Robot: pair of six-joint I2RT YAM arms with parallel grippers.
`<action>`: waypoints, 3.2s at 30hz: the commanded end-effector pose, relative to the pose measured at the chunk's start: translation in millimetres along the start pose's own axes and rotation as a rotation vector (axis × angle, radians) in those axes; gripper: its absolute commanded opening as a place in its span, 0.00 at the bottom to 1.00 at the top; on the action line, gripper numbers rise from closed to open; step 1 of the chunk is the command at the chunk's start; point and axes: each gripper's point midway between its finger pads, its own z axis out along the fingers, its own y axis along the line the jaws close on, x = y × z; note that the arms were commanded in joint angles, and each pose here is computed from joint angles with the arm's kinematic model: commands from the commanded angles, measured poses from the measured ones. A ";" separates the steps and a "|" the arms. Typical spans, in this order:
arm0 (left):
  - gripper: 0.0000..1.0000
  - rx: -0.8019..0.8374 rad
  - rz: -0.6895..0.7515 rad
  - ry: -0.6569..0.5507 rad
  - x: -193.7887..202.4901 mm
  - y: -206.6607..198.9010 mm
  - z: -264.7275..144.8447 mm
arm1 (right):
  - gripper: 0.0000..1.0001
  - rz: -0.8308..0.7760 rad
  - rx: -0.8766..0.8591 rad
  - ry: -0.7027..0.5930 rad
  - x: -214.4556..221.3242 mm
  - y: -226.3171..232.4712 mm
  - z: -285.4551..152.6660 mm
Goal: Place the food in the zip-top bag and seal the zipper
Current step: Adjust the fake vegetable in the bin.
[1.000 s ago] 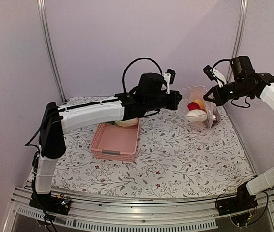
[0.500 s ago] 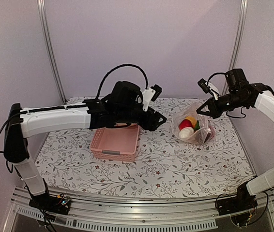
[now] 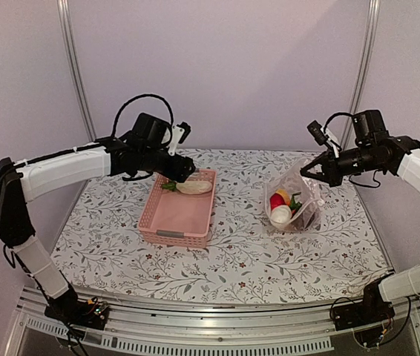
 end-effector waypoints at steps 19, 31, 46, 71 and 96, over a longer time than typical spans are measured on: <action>0.64 0.201 0.070 0.273 61.7 38.2 113.6 | 0.00 -0.043 -0.124 -0.056 -6.1 10.9 10.6; 0.72 0.216 0.051 0.292 90.3 49.1 162.5 | 0.00 -0.056 -0.082 -0.043 -6.5 12.1 0.8; 0.69 0.241 0.055 0.323 98.8 25.6 136.2 | 0.00 -0.054 -0.087 -0.043 -3.1 16.7 -1.7; 0.76 0.121 0.109 0.283 89.3 37.5 122.5 | 0.00 -0.072 -0.080 -0.064 -1.2 25.2 -10.5; 0.77 0.170 0.369 0.295 110.2 38.5 194.3 | 0.00 -0.053 -0.071 -0.047 2.8 20.3 -6.1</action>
